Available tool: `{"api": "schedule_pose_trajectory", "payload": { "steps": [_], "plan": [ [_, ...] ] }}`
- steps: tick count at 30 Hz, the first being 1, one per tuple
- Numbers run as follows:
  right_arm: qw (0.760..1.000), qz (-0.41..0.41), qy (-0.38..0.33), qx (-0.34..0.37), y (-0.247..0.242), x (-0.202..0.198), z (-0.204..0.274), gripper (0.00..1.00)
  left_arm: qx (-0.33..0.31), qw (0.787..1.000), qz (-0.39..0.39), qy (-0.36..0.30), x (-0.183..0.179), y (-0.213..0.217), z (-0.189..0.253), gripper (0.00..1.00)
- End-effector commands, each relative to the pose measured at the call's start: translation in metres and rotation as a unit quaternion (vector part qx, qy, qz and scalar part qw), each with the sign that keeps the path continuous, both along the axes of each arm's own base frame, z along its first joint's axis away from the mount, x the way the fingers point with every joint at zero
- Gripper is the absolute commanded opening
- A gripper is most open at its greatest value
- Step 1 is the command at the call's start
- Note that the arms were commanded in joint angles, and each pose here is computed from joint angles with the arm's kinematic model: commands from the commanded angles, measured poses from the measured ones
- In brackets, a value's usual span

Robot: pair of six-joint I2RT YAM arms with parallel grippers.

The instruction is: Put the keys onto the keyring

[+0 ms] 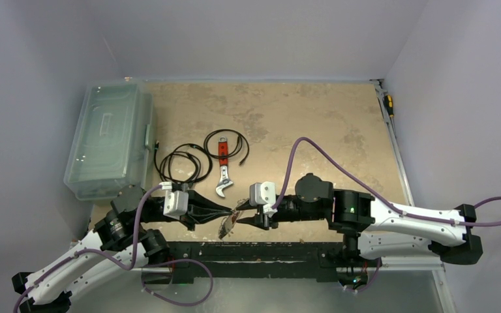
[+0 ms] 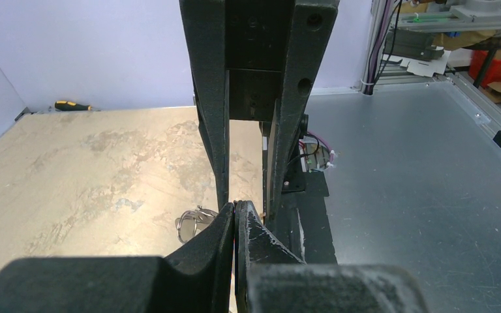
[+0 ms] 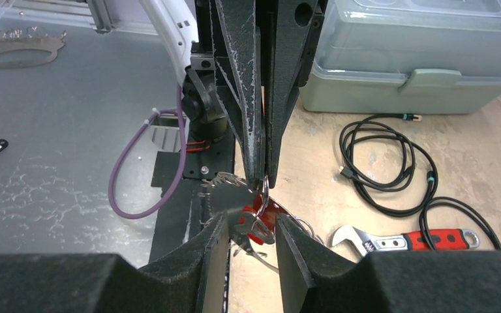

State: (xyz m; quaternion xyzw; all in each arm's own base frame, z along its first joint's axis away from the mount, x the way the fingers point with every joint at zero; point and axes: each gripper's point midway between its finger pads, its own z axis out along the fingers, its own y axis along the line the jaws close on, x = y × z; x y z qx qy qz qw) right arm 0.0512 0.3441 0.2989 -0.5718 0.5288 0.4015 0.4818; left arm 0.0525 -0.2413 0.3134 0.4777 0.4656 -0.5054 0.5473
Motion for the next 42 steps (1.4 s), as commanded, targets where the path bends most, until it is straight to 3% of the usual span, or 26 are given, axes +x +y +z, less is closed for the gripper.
{"api": "schedule_pose_trajectory", "payload": {
  "steps": [1,11,17,27,35,42],
  "plan": [
    [0.999,-0.008,-0.018,0.046,0.005,0.005,0.032,0.36,-0.025,1.000,0.002,-0.013,0.000,0.002,0.015,0.00],
    [0.999,0.003,-0.017,0.051,0.012,0.003,0.035,0.24,-0.026,1.000,0.003,-0.013,0.000,0.003,0.016,0.00],
    [0.999,0.004,-0.016,0.048,0.016,0.003,0.033,0.09,-0.026,1.000,0.004,-0.013,0.000,0.003,0.015,0.00],
    [0.998,0.007,-0.023,0.060,0.014,0.002,0.042,0.00,-0.026,0.999,0.007,-0.016,0.000,0.004,0.015,0.00],
    [0.997,0.028,-0.037,0.059,0.009,-0.004,0.047,0.00,-0.020,0.999,0.006,-0.025,-0.001,0.006,0.014,0.00],
    [0.999,0.025,-0.040,-0.001,0.000,-0.002,0.036,0.00,-0.013,0.999,0.020,-0.039,0.001,0.012,0.017,0.42]
  ]
}}
